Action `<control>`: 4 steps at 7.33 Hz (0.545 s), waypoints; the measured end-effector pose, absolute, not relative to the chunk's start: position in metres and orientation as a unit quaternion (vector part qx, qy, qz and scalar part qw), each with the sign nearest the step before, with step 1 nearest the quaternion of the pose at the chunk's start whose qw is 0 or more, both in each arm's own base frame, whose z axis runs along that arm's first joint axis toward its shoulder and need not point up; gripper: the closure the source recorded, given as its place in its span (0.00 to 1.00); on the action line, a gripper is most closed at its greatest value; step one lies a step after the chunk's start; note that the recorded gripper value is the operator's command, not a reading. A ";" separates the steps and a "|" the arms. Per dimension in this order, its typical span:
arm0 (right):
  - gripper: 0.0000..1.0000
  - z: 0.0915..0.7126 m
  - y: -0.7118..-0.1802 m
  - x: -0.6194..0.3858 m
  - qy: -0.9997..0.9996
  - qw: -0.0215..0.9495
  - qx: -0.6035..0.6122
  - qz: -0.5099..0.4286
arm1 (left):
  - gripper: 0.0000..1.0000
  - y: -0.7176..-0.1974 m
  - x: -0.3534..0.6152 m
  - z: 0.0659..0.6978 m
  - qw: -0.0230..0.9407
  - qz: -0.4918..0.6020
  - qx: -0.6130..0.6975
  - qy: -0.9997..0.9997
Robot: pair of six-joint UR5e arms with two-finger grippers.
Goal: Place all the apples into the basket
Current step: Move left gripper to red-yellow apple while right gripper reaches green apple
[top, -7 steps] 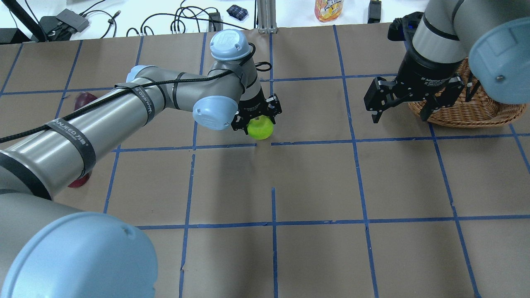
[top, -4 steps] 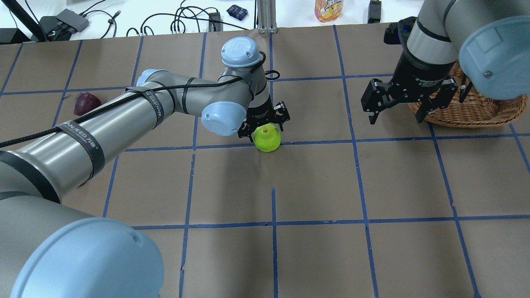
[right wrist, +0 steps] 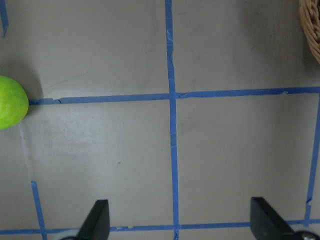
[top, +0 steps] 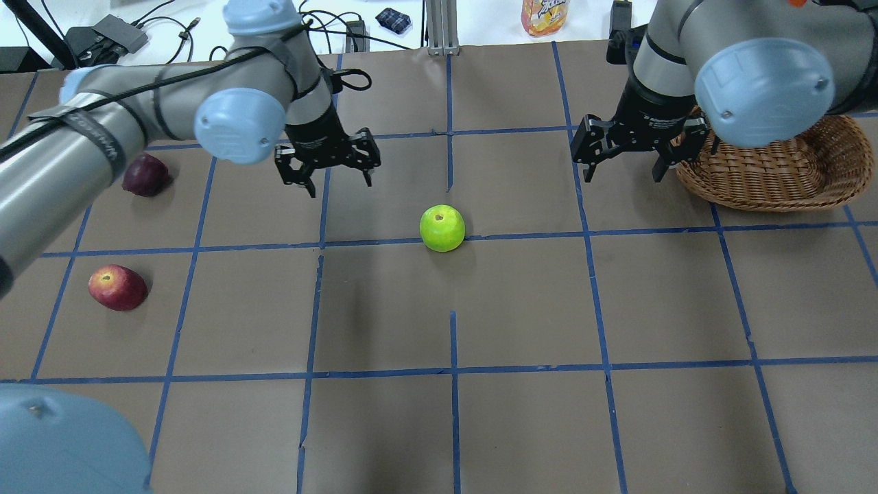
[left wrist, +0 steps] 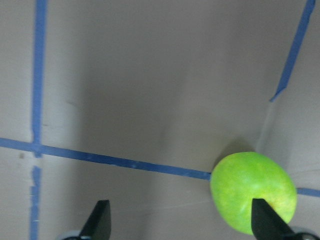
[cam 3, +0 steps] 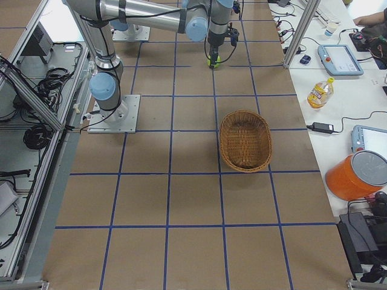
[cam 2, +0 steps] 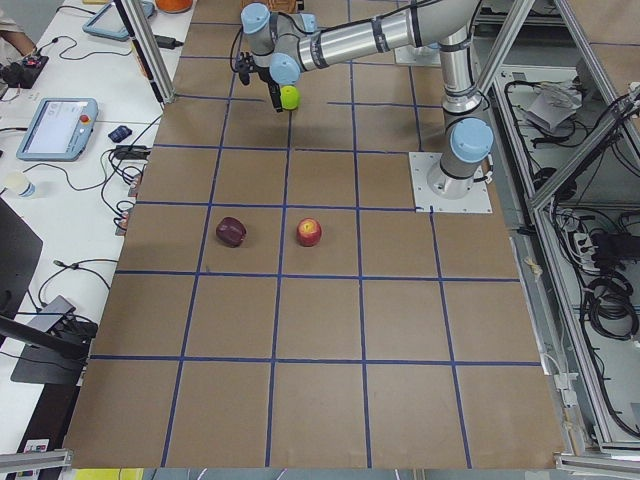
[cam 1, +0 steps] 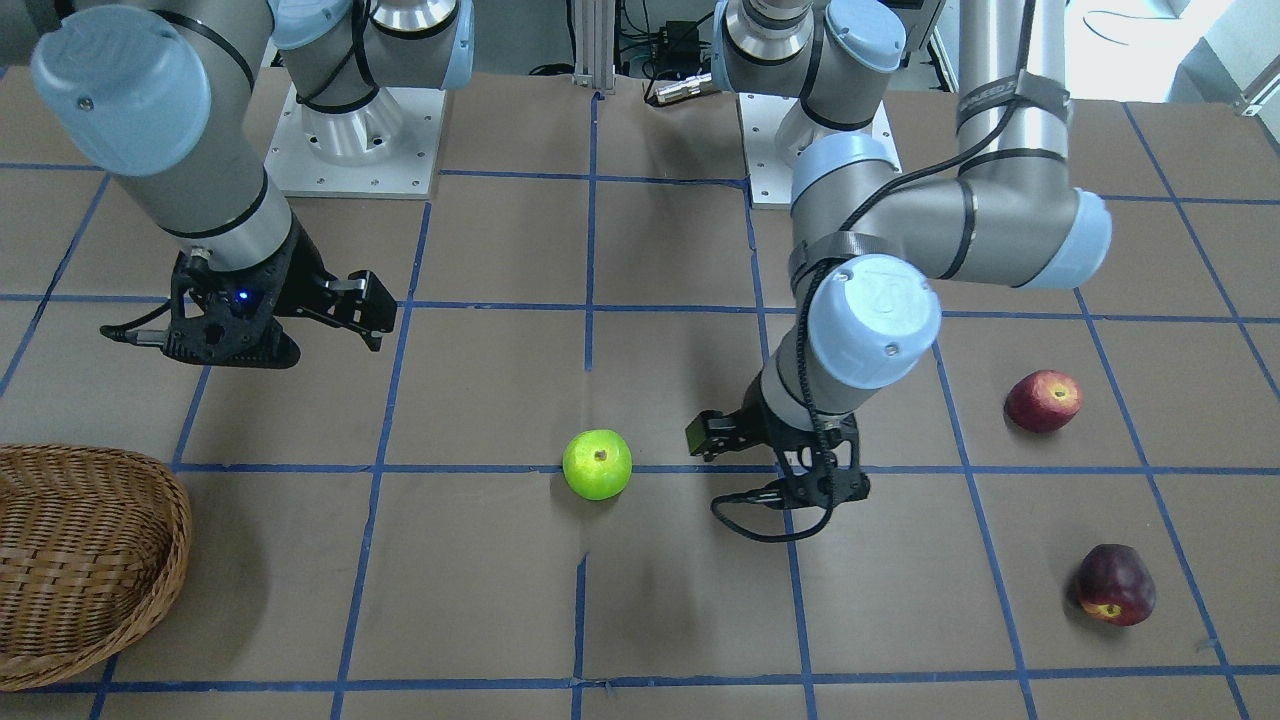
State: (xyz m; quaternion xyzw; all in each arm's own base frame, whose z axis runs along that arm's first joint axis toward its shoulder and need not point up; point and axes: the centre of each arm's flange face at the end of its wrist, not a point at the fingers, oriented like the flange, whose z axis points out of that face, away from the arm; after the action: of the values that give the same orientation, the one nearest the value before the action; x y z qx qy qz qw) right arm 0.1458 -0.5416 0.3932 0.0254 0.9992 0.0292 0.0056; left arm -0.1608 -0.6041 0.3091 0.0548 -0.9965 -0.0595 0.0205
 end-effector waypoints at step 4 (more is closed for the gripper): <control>0.00 0.346 -0.571 0.279 0.998 0.004 0.050 0.026 | 0.00 -0.569 0.058 0.332 -0.023 -0.065 -0.070 -0.995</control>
State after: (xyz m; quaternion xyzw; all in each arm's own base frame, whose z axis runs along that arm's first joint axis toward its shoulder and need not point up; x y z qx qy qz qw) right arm 0.2795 -0.5711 0.3461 0.0504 0.9984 0.0260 0.0038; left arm 0.0580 -0.5690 0.3318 -0.0704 -0.9951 -0.0646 -0.0234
